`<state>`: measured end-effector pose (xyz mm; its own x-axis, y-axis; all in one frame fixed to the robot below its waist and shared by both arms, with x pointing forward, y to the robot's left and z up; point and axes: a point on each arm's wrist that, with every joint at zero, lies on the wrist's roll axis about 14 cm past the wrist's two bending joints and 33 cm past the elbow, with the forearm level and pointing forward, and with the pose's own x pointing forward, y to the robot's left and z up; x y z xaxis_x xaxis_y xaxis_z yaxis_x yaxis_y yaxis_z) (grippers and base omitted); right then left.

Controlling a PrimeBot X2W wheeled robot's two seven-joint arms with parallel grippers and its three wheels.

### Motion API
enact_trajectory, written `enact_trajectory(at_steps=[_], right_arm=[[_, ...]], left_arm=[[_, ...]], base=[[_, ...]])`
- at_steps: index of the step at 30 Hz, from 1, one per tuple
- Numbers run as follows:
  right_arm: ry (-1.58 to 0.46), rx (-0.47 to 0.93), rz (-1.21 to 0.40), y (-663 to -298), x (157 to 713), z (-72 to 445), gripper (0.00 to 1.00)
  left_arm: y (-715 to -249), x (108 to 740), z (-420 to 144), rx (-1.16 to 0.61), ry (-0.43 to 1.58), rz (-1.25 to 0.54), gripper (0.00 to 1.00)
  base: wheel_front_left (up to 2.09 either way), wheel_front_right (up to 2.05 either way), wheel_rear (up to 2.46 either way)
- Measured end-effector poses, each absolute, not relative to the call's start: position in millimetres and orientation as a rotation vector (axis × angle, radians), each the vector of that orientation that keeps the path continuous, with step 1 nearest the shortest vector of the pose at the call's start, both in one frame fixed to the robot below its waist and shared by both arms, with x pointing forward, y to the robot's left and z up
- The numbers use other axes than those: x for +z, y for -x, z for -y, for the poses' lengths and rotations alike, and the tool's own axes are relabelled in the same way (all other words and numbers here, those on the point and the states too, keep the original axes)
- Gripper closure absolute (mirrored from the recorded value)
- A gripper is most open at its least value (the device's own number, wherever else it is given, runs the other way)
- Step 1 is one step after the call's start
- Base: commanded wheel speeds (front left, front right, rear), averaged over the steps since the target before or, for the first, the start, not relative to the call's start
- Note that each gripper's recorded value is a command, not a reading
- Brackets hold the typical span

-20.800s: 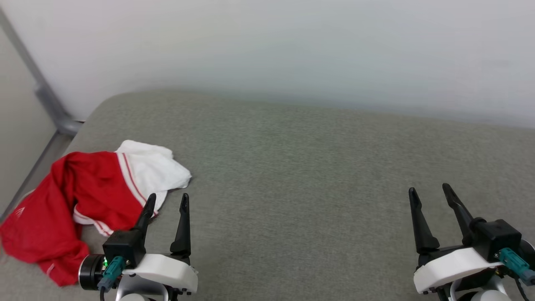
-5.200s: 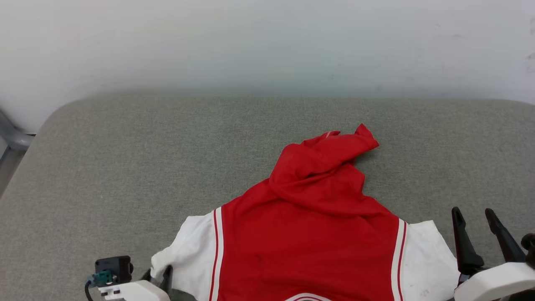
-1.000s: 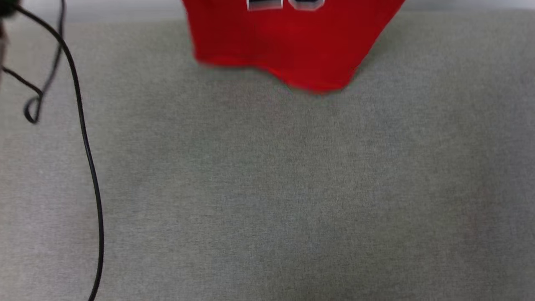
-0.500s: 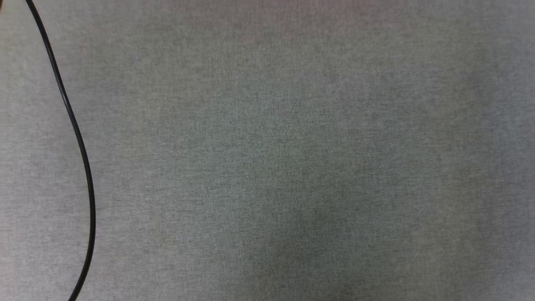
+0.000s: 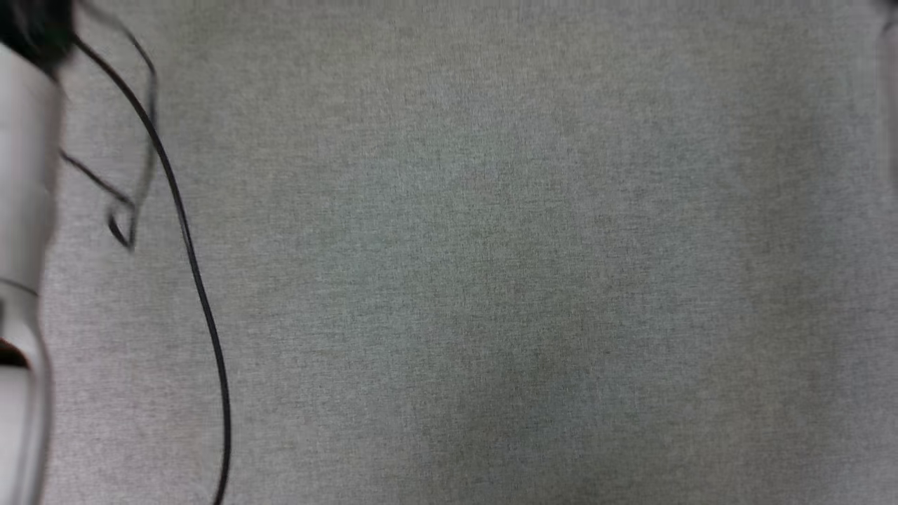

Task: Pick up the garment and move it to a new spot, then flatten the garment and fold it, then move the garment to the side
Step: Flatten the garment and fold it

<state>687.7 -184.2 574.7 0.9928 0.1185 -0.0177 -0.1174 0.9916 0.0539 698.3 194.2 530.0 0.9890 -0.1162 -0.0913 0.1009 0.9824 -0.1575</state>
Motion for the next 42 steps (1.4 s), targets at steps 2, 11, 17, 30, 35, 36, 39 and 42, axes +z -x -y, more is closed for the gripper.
enact_trajectory(at_steps=[2,11,17,30,35,36,39,42], right_arm=[[-0.078,0.111,-0.091,-674,545,185,1.00],[-0.166,0.054,-0.313,-584,455,205,1.00],[-0.211,0.028,-0.357,-524,435,219,1.00],[-0.246,0.024,-0.387,-418,430,237,1.00],[-0.254,0.016,-0.424,-378,422,240,1.00],[-0.257,0.014,-0.435,-370,420,240,1.00],[-0.263,0.002,-0.474,-345,414,239,1.00],[-0.297,-0.015,-0.516,-318,407,232,1.00]], left_arm=[[-684,507,-195,-0.101,0.191,-0.157,1.00],[-594,433,-208,-0.031,0.313,-0.316,1.00],[-541,429,-222,0.000,0.331,-0.301,1.00],[-447,454,-244,0.007,0.284,-0.225,1.00],[-413,462,-246,0.030,0.290,-0.220,1.00],[-404,462,-246,0.037,0.288,-0.224,1.00],[-381,462,-246,0.056,0.284,-0.245,1.00],[-357,462,-249,0.083,0.274,-0.269,1.00]], base=[[0.00,0.00,0.00],[0.00,0.00,0.00],[0.00,0.00,0.00],[0.00,0.00,0.00],[0.00,0.00,0.00],[0.00,0.00,0.00],[0.00,0.00,0.00],[0.00,0.00,0.00]])
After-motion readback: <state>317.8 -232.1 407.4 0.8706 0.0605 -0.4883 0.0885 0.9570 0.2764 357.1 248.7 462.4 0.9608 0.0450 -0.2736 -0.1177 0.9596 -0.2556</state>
